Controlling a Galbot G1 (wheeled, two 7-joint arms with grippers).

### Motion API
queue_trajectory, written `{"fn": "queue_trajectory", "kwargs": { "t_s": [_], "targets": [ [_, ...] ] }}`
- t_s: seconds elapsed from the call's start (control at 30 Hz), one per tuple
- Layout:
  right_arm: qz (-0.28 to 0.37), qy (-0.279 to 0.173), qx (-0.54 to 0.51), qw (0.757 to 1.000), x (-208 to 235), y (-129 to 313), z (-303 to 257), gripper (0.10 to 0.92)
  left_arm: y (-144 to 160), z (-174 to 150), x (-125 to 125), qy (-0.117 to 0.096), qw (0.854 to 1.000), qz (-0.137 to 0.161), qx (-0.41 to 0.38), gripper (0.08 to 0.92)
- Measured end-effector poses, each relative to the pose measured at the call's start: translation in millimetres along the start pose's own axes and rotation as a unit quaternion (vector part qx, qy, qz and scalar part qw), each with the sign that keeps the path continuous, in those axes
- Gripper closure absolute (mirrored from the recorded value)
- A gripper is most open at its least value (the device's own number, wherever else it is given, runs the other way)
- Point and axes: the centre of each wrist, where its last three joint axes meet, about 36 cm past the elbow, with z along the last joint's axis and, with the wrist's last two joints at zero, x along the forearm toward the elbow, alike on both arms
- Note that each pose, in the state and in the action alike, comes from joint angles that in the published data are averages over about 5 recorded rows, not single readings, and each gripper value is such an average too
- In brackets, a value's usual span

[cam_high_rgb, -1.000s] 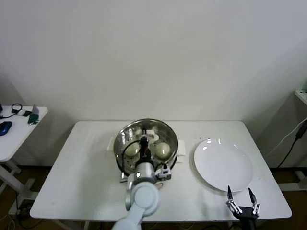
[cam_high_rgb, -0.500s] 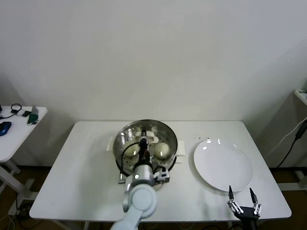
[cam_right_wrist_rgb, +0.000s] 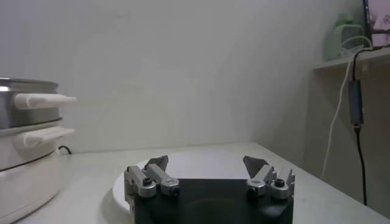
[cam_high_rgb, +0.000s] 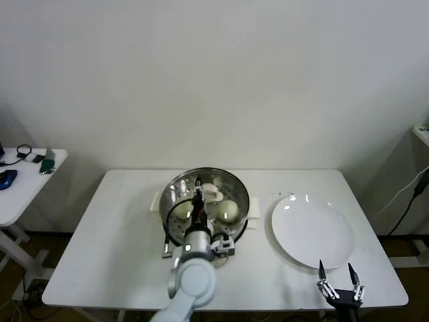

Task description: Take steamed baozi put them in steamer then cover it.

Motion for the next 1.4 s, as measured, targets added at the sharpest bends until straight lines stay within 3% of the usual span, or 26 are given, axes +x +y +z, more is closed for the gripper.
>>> {"fn": "queue_trajectory", "kwargs": {
  "t_s": [0.47, 0.63, 0.83, 1.0, 1.1, 1.4],
  "targets": [
    [-0.005, 0.004, -0.002, 1.0, -1.8, 3.5, -0.9, 0.2, 18.8, 19.3, 22.1, -0.018, 0.999, 0.012, 0.039, 0.199],
    [-0.003, 0.002, -0.003, 1.0, -2.2, 5.3, -1.9, 0.2, 29.1, 31.9, 32.4, -0.038, 0.996, 0.016, 0.075, 0.178],
    [-0.002, 0.002, -0.005, 1.0, -3.1, 6.4, -8.3, 0.2, 38.1, 59.6, 41.6, -0.078, 0.987, 0.027, 0.135, 0.177],
    [-0.005, -0.002, -0.007, 1.0, -5.2, 8.7, -16.0, 0.2, 41.1, 90.0, 45.7, -0.107, 0.971, 0.04, 0.212, 0.177],
    [-0.006, -0.005, -0.008, 1.0, -6.2, 11.0, -19.3, 0.2, 40.2, 112.7, 46.4, -0.114, 0.956, 0.043, 0.267, 0.177],
    [-0.011, -0.008, -0.006, 1.0, -8.2, 16.9, -22.5, 0.2, 22.2, 196.5, 49.2, -0.087, 0.893, 0.026, 0.44, 0.177]
  ]
}}
